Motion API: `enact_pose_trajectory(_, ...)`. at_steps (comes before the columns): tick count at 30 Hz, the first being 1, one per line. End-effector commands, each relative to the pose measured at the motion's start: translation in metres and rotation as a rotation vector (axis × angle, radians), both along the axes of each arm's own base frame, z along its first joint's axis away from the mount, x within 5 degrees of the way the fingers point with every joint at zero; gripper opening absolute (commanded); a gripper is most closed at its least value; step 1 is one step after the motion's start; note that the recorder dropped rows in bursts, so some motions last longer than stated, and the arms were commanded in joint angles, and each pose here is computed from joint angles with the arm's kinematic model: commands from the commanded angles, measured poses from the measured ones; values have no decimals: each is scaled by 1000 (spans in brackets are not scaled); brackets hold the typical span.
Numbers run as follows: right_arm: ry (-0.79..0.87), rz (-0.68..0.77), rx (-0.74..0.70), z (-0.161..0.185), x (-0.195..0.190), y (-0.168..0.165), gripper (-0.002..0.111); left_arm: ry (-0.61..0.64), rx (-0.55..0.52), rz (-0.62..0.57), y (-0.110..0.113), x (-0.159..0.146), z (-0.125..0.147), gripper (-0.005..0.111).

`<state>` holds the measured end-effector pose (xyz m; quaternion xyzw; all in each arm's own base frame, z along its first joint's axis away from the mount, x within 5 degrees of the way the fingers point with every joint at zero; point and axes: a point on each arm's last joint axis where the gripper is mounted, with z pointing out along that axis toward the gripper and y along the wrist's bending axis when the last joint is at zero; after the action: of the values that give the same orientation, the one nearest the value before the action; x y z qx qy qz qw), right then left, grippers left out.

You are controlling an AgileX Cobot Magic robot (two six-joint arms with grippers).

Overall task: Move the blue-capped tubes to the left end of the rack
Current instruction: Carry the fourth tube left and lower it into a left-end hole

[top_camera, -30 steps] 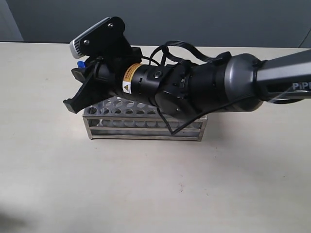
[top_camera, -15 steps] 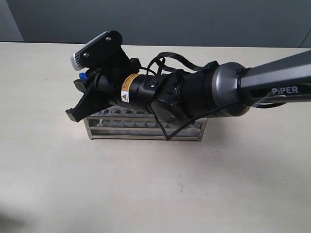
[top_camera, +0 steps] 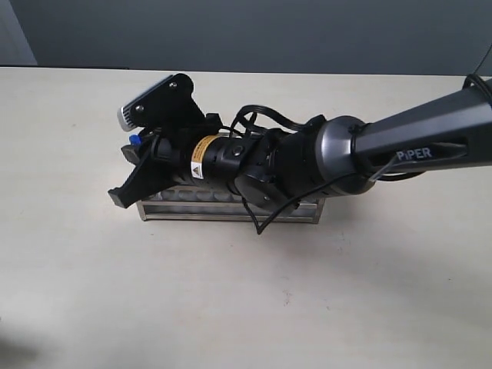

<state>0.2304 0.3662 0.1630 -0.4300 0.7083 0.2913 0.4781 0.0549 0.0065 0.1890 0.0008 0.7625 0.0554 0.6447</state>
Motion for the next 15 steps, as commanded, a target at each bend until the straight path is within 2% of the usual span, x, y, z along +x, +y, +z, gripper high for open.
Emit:
enact_pose_trajectory(1,-30,37,-20,2,-2,2,1,-10,-5,-6,0,0,2,1)
enact_pose_trajectory(11,-35,48,-47,0,-2,1,1,-10,-5,-6,0,0,2,1)
enact_pose_trajectory(15,-35,48,-47,0,-2,1,22,-10,-5,-6,0,0,2,1)
